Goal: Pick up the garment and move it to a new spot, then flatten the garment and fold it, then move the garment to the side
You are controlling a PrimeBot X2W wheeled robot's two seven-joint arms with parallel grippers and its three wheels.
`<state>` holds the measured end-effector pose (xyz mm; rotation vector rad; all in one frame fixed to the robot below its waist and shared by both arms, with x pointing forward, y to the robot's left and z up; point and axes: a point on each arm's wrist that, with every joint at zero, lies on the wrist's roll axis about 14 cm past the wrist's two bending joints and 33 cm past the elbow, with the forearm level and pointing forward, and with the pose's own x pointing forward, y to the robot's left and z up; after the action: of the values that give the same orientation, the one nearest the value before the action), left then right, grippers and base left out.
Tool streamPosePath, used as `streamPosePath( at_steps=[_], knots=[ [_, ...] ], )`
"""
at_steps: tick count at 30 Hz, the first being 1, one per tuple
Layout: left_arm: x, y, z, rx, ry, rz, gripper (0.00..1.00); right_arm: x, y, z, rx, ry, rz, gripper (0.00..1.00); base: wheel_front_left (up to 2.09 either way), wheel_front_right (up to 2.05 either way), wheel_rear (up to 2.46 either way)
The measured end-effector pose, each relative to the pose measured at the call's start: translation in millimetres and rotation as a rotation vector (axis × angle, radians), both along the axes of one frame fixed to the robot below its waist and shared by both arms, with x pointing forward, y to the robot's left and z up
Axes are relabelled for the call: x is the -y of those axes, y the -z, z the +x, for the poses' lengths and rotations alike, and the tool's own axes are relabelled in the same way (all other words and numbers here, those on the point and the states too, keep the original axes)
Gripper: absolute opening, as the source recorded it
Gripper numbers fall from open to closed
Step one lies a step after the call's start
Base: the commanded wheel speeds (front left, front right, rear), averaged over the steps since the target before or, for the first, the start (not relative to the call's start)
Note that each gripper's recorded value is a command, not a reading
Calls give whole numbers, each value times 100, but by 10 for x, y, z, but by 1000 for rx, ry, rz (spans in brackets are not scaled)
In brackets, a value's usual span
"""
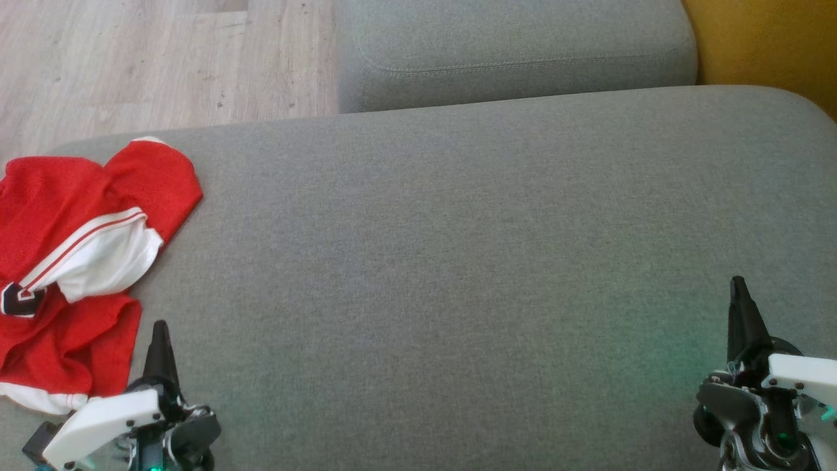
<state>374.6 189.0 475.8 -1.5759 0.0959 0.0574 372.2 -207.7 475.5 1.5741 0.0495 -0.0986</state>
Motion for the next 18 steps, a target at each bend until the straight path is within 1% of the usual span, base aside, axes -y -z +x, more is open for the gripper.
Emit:
streamPosePath(
  at_steps=[14,15,18],
  knots=[
    [0,0,0,0,0,0,0,0,0,0,0,0,0,0,0,0,0],
    [0,0,0,0,0,0,100,0,0,0,0,0,0,100,0,0,0],
    [16,188,-84,-59,3,-3,100,-2,193,-88,-60,2,6,100,0,0,0]
  ],
)
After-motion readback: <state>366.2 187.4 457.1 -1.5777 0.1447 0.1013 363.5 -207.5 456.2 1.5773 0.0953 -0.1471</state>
